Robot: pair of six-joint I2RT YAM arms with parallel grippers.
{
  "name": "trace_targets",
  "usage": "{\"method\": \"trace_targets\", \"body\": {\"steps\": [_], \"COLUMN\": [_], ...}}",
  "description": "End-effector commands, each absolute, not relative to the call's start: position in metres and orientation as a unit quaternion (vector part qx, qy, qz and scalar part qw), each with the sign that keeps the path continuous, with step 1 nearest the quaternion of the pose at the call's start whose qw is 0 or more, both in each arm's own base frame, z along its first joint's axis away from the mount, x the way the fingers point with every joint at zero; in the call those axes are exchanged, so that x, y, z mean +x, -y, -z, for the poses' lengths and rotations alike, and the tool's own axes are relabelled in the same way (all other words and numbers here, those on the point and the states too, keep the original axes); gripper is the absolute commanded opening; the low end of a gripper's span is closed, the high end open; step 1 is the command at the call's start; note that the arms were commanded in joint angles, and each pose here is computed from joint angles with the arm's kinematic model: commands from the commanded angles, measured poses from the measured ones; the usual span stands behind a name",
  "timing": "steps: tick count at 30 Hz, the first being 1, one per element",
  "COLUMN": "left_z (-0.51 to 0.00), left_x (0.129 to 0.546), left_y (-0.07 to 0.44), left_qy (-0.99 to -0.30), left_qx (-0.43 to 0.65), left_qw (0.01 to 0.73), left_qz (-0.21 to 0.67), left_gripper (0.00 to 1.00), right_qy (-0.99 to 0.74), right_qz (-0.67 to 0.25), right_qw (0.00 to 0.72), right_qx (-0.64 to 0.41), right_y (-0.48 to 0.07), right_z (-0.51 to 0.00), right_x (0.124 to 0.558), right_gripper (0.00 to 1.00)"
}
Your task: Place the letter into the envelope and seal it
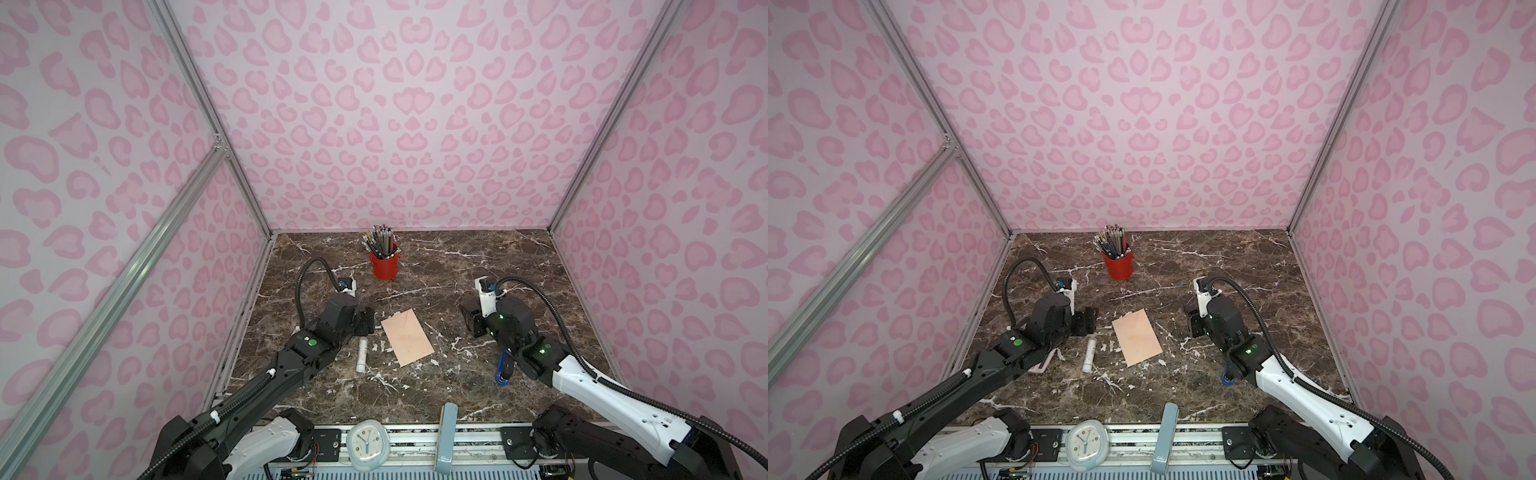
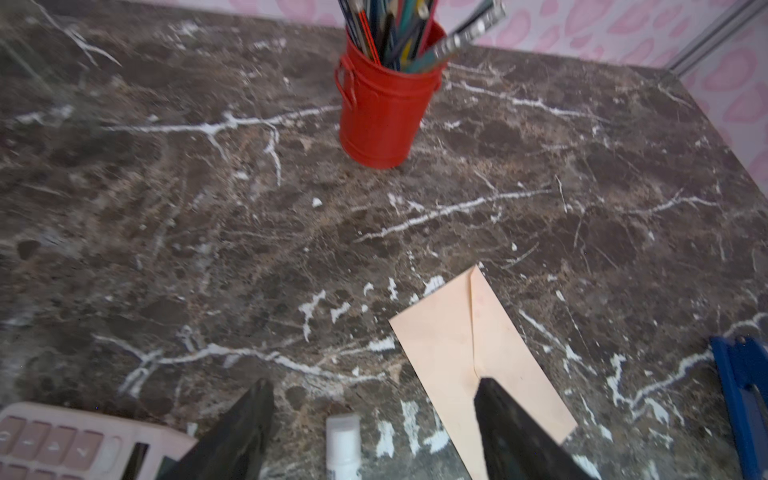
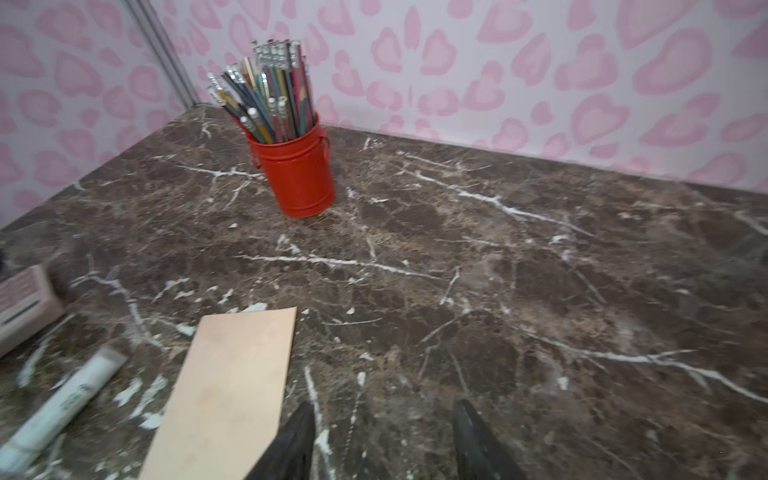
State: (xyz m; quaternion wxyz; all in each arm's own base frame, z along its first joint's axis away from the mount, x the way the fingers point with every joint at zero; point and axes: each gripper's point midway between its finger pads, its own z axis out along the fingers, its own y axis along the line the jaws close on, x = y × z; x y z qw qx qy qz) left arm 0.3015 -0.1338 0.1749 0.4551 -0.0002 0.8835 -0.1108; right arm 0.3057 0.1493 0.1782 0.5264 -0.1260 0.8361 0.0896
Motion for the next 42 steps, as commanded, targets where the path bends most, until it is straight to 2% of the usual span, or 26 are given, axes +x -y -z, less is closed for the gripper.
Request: {"method": "trace_targets", "body": {"steps": [1, 3, 7, 12, 20, 27, 30, 32, 33, 34, 35, 42], "left_z": [-0.205, -0.211, -0.211, -0.192, -0.172, -0.148, -0.14, -0.137, -0.138, -0.136, -0.137, -0.128], "left_x": [0.321, 0.326, 0.325, 0.32, 0.311, 0.331, 0.347, 0.353, 0.355, 0.356, 0.357, 0.366], "left_y": [0.1, 0.076, 0.026, -0.023, -0.074, -0.088, -0.084, -0.081, -0.08, -0.077, -0.075, -0.053], "left_qy": [-0.841, -0.816, -0.766, -0.738, -0.701, -0.706, -0.719, -0.733, -0.731, -0.736, -0.737, -0.752], "left_qx": [-0.037, -0.067, -0.143, -0.208, -0.271, -0.254, -0.234, -0.229, -0.223, -0.216, -0.211, -0.144], "left_qw": [0.536, 0.572, 0.627, 0.641, 0.65, 0.648, 0.643, 0.63, 0.634, 0.631, 0.633, 0.639], "left_qz": [0.069, 0.047, 0.004, -0.046, -0.112, -0.129, -0.122, -0.119, -0.117, -0.112, -0.109, -0.071], "left_gripper": [0.81, 0.81, 0.89, 0.92, 0.96, 0.97, 0.95, 0.94, 0.94, 0.94, 0.94, 0.92], "right_qy": [-0.791, -0.777, -0.769, -0.767, -0.75, -0.752, -0.765, -0.776, -0.782, -0.784, -0.787, -0.794], "right_qz": [0.008, 0.039, 0.105, 0.161, 0.185, 0.143, 0.133, 0.13, 0.125, 0.118, 0.112, 0.099], "right_qw": [0.606, 0.626, 0.631, 0.618, 0.63, 0.636, 0.626, 0.614, 0.608, 0.606, 0.603, 0.597], "right_qx": [-0.089, -0.06, 0.005, 0.063, 0.08, 0.098, 0.072, 0.064, 0.063, 0.061, 0.06, 0.061], "right_y": [-0.11, -0.089, -0.045, -0.004, 0.019, 0.032, 0.025, 0.022, 0.022, 0.022, 0.022, 0.025], "right_z": [-0.199, -0.197, -0.181, -0.153, -0.139, -0.114, -0.111, -0.108, -0.106, -0.105, -0.104, -0.102], "right_x": [0.326, 0.329, 0.333, 0.333, 0.354, 0.362, 0.37, 0.375, 0.377, 0.38, 0.381, 0.384], "right_gripper": [0.57, 0.58, 0.6, 0.62, 0.62, 0.64, 0.65, 0.67, 0.75, 0.95, 0.99, 0.99]}}
